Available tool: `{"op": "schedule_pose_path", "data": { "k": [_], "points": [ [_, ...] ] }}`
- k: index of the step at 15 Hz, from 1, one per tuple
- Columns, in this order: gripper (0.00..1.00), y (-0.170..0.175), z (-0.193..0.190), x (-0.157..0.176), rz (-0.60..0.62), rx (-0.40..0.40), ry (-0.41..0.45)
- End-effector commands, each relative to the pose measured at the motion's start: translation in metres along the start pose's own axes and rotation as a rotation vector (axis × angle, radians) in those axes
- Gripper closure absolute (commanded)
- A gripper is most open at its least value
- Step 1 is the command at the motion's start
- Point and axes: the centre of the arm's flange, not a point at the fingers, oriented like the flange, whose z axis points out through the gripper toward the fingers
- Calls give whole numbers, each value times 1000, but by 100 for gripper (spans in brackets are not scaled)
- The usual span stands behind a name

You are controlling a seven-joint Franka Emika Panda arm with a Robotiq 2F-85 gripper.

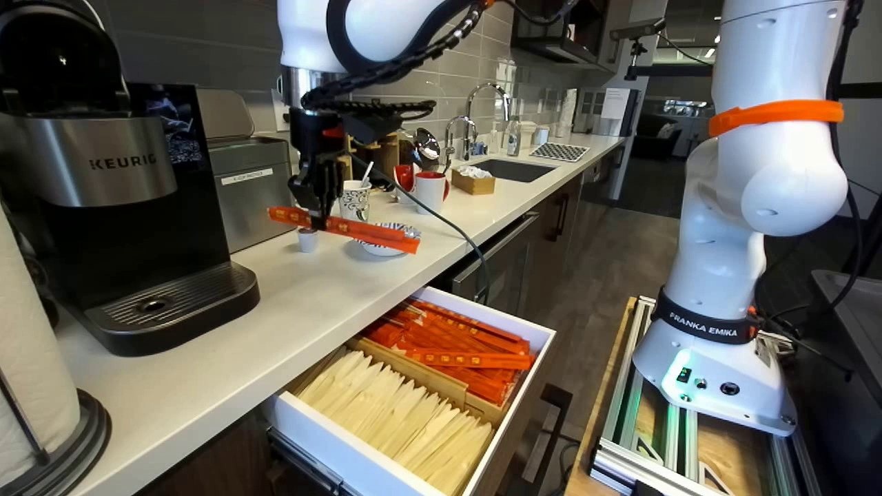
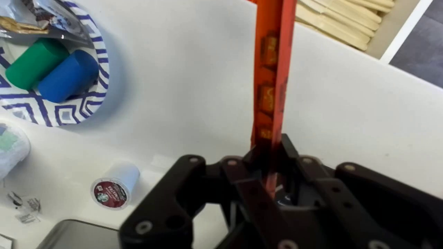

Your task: Pick up the orange object from the drawer and put it on the kitchen unit base top

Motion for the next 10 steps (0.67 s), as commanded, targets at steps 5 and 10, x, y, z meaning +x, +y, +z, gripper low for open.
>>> {"op": "schedule_pose_path", "data": {
  "k": [5, 10],
  "points": [
    [97, 7, 37, 46, 88, -139, -37],
    [97, 0, 52, 72, 33, -204, -135]
  ]
}}
